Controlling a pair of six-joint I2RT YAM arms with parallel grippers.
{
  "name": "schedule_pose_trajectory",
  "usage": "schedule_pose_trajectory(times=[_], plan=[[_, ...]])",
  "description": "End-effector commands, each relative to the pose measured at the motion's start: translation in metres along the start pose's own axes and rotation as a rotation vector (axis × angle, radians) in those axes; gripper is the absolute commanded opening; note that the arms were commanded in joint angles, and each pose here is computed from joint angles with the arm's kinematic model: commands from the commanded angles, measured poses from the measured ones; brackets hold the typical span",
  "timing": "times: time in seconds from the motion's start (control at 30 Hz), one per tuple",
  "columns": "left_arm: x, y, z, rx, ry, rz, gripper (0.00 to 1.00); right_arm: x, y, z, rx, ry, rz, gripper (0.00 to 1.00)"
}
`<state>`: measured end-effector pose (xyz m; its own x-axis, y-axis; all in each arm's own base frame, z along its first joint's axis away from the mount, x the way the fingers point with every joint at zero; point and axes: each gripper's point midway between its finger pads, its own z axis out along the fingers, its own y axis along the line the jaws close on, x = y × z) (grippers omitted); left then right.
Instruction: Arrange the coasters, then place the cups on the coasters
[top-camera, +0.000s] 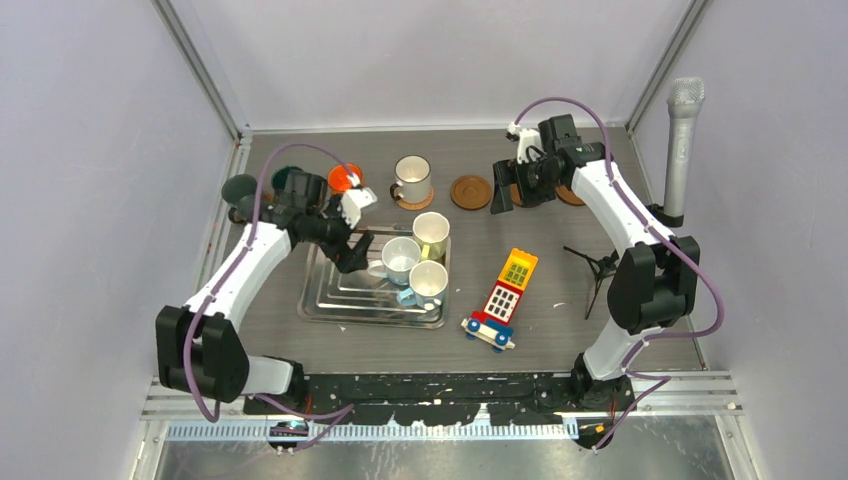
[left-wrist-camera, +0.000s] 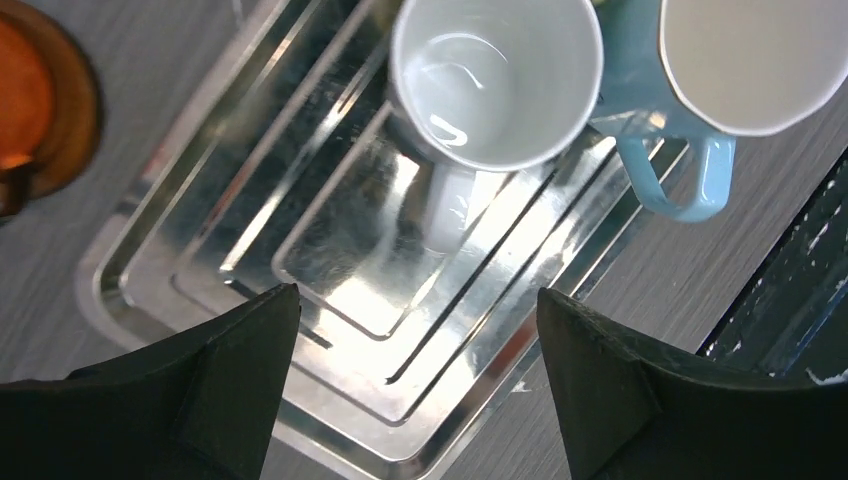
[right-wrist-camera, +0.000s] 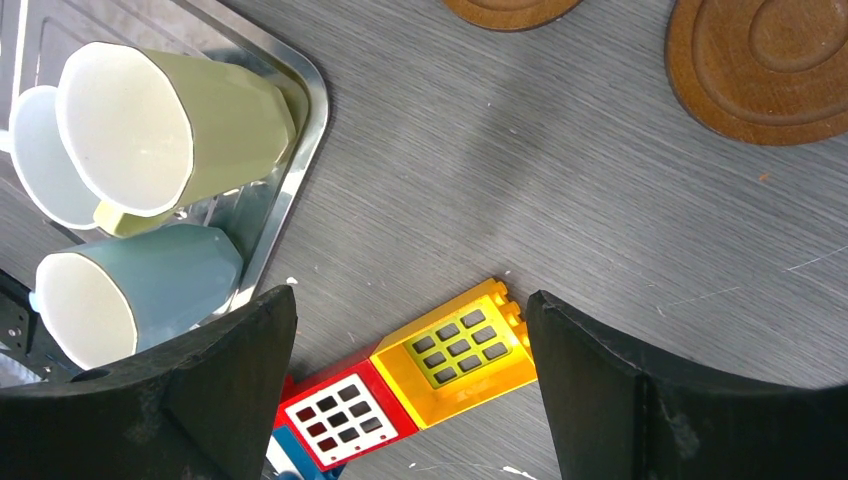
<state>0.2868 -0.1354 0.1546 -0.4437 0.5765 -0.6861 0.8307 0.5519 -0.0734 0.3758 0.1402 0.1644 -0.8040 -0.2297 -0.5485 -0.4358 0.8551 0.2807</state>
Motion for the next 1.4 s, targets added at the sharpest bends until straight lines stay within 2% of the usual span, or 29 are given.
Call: schedule_pose_trajectory(times=[0.0,0.23,0.7,0.87,1.03,1.37], plan=[[0.007,-0.008,0.022,-0.006,0.002,0.072,0.88,-0.013,0.009,-0.019,-0.008,-0.071,-0.016,0.89],[0.021,-0.006,0.057,-0.056,0.039,0.178,0.74,-0.011,0.008,-0.022,0.003,-0.072,-0.015,0.89],[0.023,-0.015,0.094,-0.018,-0.004,0.233,0.49,-0.006,0.007,-0.025,0.017,-0.071,-0.015,0.89],[0.026,-0.012,0.097,-0.031,-0.004,0.231,0.29,-0.002,0.007,-0.025,0.014,-0.066,-0.015,0.89],[0.026,-0.018,0.088,-0.032,-0.018,0.221,0.02,0.000,0.007,-0.026,0.019,-0.065,-0.018,0.89],[0.001,-0.034,0.044,-0.060,-0.110,0.231,0.00,0.000,0.008,-0.026,0.011,-0.067,-0.018,0.89]])
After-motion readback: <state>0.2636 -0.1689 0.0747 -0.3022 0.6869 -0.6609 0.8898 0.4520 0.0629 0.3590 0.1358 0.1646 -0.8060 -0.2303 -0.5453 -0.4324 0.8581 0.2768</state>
